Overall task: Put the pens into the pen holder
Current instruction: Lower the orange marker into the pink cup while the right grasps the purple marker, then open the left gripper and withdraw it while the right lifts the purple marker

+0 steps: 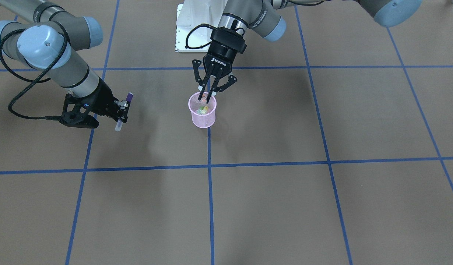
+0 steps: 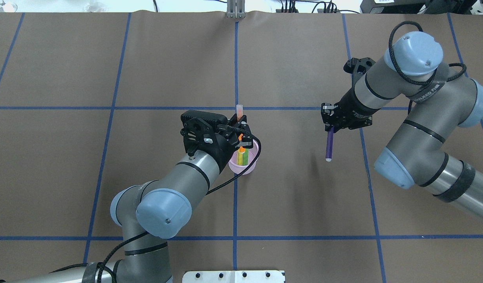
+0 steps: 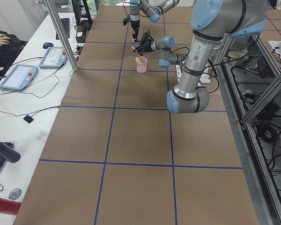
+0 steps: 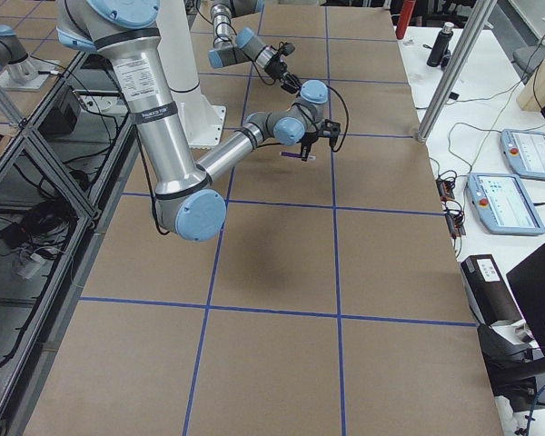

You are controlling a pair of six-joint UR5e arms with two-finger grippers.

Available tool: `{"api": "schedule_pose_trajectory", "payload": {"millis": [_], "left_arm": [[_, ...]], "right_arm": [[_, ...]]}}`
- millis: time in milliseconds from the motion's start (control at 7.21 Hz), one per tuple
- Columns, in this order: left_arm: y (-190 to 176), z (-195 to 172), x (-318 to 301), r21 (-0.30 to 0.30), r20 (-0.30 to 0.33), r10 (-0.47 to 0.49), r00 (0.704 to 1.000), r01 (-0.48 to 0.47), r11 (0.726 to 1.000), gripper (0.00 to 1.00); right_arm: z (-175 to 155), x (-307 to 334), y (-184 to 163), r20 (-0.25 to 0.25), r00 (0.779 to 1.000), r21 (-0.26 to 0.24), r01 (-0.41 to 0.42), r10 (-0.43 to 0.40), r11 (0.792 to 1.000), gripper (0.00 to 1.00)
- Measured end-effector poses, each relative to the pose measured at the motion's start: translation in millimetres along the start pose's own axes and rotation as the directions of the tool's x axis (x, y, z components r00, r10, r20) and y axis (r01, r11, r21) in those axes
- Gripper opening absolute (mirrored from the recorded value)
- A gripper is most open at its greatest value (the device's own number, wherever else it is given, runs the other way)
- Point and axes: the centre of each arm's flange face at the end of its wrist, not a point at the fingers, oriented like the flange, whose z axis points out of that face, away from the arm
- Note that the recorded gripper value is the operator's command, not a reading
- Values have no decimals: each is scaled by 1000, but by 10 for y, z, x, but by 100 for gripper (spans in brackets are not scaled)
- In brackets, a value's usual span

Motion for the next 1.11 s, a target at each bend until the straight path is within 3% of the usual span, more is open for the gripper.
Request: {"api": "schedule_pose_trajectory", "payload": {"millis": [416,555,832,971,1110], "left_arm": [[145,85,-61,-6,3,4,1000,-4,1000,0],[188,115,-84,-8,10,9,1000,-9,1000,22],[232,144,-107,-8,19,13,1000,-13,1000,90],[235,140,-118,-9,20,13,1000,-13,1000,98],[240,137,-142,-11,22,16,1000,-15,1000,99]], "right_arm": [[-120,-17,-12,14,1000,23,6,-6,1000,0],[-188,-45,4,23,1000,37,14,-14,999,0],[-462,-144,54,53,998,106,38,-43,994,0],[-668,-185,46,74,996,149,44,-55,988,0],[-911,-234,34,99,992,212,52,-74,976,0]]}}
